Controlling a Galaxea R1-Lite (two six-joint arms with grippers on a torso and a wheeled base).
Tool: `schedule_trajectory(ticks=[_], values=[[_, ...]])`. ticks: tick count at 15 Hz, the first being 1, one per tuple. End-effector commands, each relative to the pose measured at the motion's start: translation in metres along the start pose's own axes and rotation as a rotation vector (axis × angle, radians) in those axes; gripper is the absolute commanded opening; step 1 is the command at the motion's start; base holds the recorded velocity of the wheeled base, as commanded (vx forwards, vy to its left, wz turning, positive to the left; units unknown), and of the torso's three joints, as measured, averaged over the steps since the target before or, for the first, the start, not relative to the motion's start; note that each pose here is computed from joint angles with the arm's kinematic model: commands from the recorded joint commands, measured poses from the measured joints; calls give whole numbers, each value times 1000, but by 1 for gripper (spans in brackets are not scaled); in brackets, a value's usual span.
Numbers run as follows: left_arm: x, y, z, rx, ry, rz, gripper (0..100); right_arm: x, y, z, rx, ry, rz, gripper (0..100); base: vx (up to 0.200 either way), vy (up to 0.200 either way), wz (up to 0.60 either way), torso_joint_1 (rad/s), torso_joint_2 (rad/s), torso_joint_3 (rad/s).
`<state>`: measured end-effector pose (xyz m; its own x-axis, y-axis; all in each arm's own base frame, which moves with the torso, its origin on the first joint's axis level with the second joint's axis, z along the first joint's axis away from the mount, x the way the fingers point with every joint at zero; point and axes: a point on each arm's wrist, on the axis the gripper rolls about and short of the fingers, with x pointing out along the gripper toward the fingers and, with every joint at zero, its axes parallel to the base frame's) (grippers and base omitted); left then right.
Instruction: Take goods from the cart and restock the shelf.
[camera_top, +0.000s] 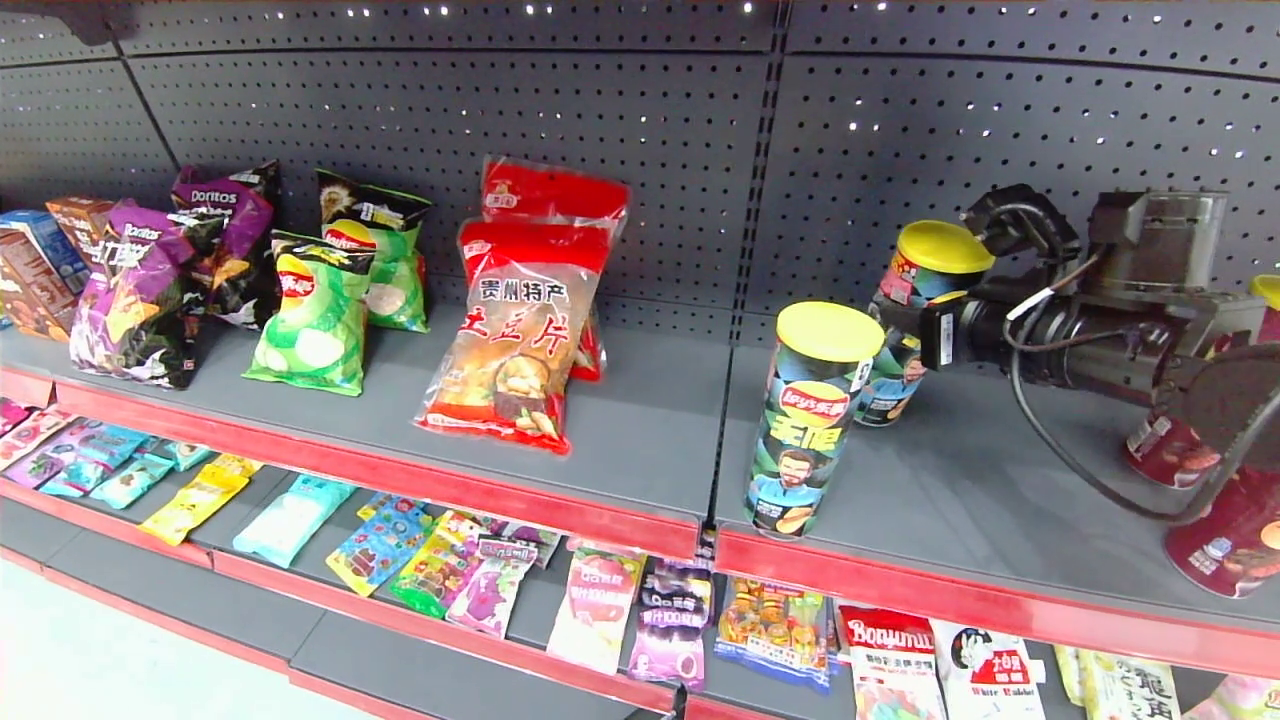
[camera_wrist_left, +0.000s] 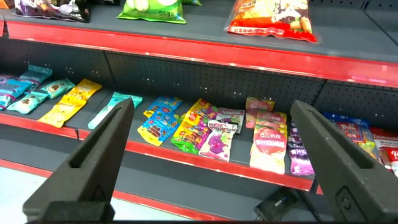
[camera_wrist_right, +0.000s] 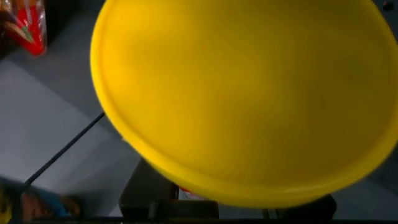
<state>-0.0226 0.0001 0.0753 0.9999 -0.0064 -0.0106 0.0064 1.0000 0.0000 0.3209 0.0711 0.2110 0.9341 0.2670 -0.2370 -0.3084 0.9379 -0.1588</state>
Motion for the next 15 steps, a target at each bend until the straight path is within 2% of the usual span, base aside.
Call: schedule_trajectory(ticks=[1, 4, 7, 12, 15], values=[[0, 0, 0, 0, 0, 0, 100, 19, 1, 2, -1, -3, 5, 0, 0, 0, 0, 0, 0, 0], [0, 0, 0, 0, 0, 0, 100, 33, 18, 11, -13, -22, 39, 0, 0, 0, 0, 0, 0, 0], [0, 0, 0, 0, 0, 0, 100, 37, 24, 13, -15, 26, 48, 0, 0, 0, 0, 0, 0, 0], [0, 0, 0, 0, 0, 0, 100, 49, 24, 17, -16, 14, 43, 0, 0, 0, 0, 0, 0, 0], [0, 0, 0, 0, 0, 0, 100, 54, 38, 15, 1, 20, 80, 0, 0, 0, 0, 0, 0, 0]])
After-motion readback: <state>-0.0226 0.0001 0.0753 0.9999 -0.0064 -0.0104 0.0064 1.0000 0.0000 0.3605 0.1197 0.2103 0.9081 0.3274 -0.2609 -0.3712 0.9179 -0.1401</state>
